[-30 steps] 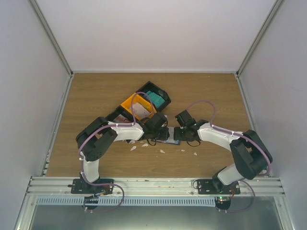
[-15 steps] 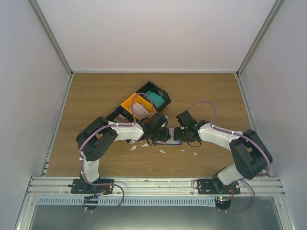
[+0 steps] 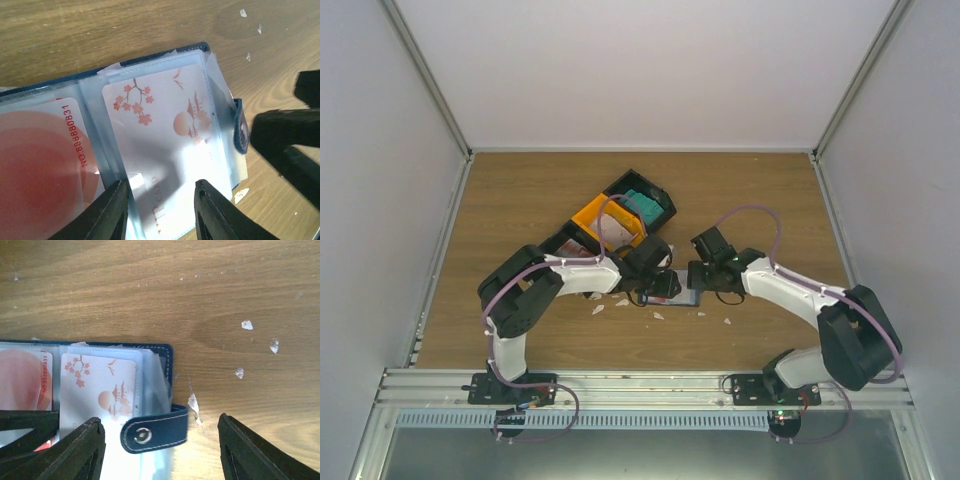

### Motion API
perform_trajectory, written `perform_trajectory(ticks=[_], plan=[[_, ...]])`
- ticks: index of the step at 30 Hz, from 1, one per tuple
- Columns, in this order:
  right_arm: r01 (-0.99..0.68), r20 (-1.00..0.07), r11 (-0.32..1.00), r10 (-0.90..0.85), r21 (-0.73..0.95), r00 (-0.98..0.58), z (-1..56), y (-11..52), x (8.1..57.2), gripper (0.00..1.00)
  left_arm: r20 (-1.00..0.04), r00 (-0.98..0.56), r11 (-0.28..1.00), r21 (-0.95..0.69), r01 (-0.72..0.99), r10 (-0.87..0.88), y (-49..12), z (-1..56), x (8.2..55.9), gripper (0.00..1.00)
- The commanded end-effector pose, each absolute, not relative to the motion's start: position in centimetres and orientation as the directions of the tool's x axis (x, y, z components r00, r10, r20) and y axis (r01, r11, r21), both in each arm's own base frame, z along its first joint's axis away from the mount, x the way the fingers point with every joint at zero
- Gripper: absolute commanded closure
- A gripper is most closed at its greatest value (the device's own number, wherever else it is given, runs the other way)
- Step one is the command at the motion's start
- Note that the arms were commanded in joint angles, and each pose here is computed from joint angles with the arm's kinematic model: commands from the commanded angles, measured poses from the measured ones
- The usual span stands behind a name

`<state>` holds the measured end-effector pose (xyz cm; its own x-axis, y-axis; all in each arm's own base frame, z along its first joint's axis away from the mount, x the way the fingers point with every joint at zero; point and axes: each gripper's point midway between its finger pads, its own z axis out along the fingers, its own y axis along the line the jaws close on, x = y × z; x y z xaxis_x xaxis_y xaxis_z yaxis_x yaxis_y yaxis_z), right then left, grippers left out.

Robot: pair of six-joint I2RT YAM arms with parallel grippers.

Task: Put the credit cards into the card holder
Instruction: Insert the credit card into the card holder, then turn over the card slot in the card holder.

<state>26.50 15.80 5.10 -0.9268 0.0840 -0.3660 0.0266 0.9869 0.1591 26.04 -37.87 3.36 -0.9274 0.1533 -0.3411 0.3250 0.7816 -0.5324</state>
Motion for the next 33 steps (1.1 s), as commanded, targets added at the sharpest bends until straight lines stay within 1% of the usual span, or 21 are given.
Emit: perform_trajectory(ticks=[1, 3, 6, 8, 11, 13, 17, 19, 21, 25, 33], plan=[[0.017, -0.401, 0.988, 0.078, 0.154, -0.913, 7.0, 15.5, 26.5, 0.37, -0.370, -0.921, 0.804, -0.505, 0.312, 0.125, -37.3, 5.8, 26.5, 0.58], [-0.003, -0.390, 0.981, 0.074, 0.194, -0.918, 7.2, 16.2, 26.2, 0.38, -0.368, -0.923, 0.814, -0.498, 0.298, 0.112, -36.9, 5.9, 26.5, 0.57], [-0.026, -0.373, 0.967, 0.072, 0.252, -0.925, 7.2, 17.0, 25.5, 0.40, -0.370, -0.923, 0.824, -0.488, 0.288, 0.104, -36.5, 6.0, 26.5, 0.59], [-0.037, -0.366, 0.957, 0.074, 0.287, -0.927, 7.2, 17.6, 25.2, 0.43, -0.366, -0.925, 0.828, -0.482, 0.286, 0.106, -36.4, 5.7, 26.4, 0.63], [-0.048, -0.353, 0.945, 0.074, 0.325, -0.933, 7.0, 18.1, 24.8, 0.49, -0.356, -0.928, 0.833, -0.476, 0.283, 0.111, -36.4, 5.3, 26.3, 0.75], [-0.054, -0.342, 0.938, 0.071, 0.343, -0.937, 6.8, 18.5, 24.6, 0.52, -0.346, -0.931, 0.839, -0.467, 0.278, 0.116, -36.2, 4.8, 26.2, 0.80], [-0.065, -0.317, 0.922, 0.064, 0.381, -0.946, 6.3, 19.2, 24.1, 0.56, -0.326, -0.937, 0.855, -0.445, 0.266, 0.122, -35.7, 3.7, 26.0, 0.83], [-0.071, -0.308, 0.918, 0.058, 0.391, -0.950, 6.0, 19.4, 23.9, 0.63, -0.315, -0.941, 0.861, -0.436, 0.262, 0.127, -35.6, 3.1, 25.9, 0.85], [-0.066, -0.293, 0.919, 0.055, 0.389, -0.954, 5.5, 19.4, 23.8, 0.66, -0.308, -0.942, 0.862, -0.432, 0.264, 0.134, -35.5, 2.7, 25.8, 0.86], [-0.058, -0.271, 0.924, 0.051, 0.378, -0.961, 4.5, 19.3, 23.6, 0.67, -0.297, -0.944, 0.867, -0.421, 0.266, 0.145, -35.4, 1.9, 25.7, 0.88], [-0.046, -0.246, 0.928, 0.050, 0.370, -0.968, 3.4, 19.3, 23.4, 0.64, -0.282, -0.947, 0.883, -0.391, 0.259, 0.153, -34.7, 0.8, 25.4, 0.90]])
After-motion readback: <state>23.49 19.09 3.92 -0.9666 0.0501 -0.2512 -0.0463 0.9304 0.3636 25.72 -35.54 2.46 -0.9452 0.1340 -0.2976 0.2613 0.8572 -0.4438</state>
